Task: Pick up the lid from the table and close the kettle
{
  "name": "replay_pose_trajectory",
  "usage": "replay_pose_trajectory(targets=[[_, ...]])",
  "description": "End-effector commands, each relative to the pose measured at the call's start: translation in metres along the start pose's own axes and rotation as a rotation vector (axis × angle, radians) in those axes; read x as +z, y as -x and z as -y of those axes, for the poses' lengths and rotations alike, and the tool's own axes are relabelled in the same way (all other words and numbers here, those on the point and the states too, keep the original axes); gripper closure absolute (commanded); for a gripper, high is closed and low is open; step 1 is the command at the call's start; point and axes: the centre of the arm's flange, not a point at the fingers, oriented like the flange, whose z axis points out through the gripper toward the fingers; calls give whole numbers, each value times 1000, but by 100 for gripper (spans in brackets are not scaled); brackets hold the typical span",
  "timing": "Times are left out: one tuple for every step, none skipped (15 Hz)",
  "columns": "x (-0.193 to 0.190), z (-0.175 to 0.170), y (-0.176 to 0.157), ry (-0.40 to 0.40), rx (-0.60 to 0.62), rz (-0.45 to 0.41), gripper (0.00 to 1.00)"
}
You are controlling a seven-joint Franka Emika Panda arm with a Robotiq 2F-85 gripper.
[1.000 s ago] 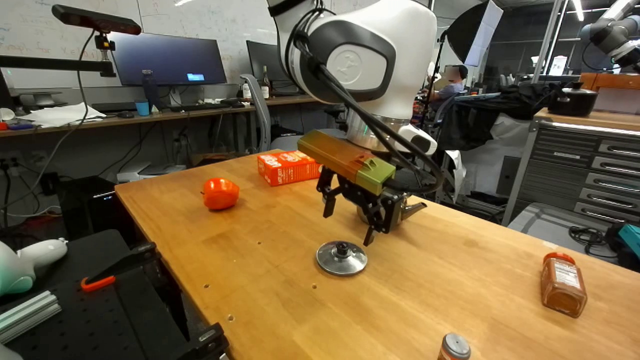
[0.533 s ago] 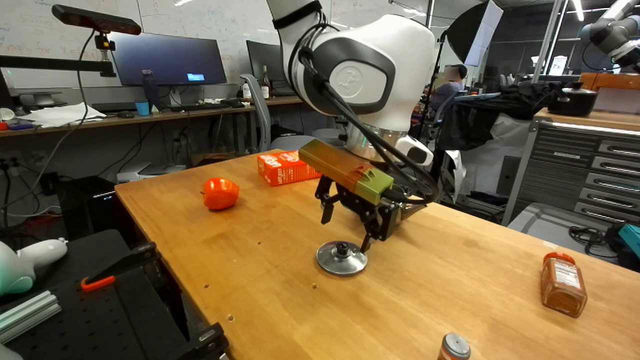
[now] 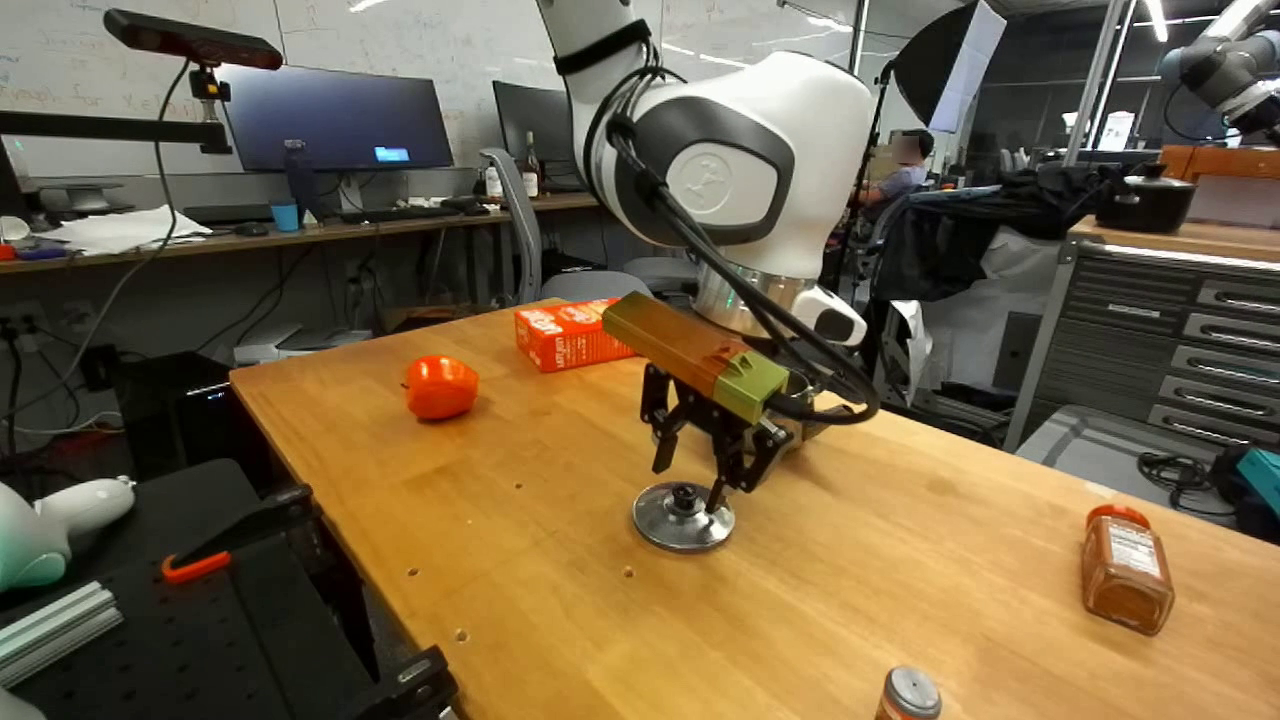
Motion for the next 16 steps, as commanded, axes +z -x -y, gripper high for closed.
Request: replay_pose_trajectory(targets=[[4, -3, -8, 3, -6, -8, 65], [4, -2, -8, 3, -7, -6, 72], [4, -1, -8, 1, -8, -3, 78], [4, 0, -7, 1, -9, -4, 87], [4, 0, -7, 1, -8, -3, 91], [4, -1, -7, -1, -6, -2, 88], [4, -1, -7, 0, -2, 1, 87], [4, -2, -7, 1, -1, 1, 87], [3, -1, -6, 0, 1, 4, 87], [2, -1, -6, -2, 0, 5, 88], [0, 0, -5, -3, -1, 6, 89], [-2, 1, -5, -2, -1, 9, 89], [-5, 4, -5, 0, -3, 15, 90], [-8, 5, -4, 3, -7, 18, 90], [-12, 9, -4, 6, -10, 24, 91], [-16, 12, -3, 9, -14, 29, 91]])
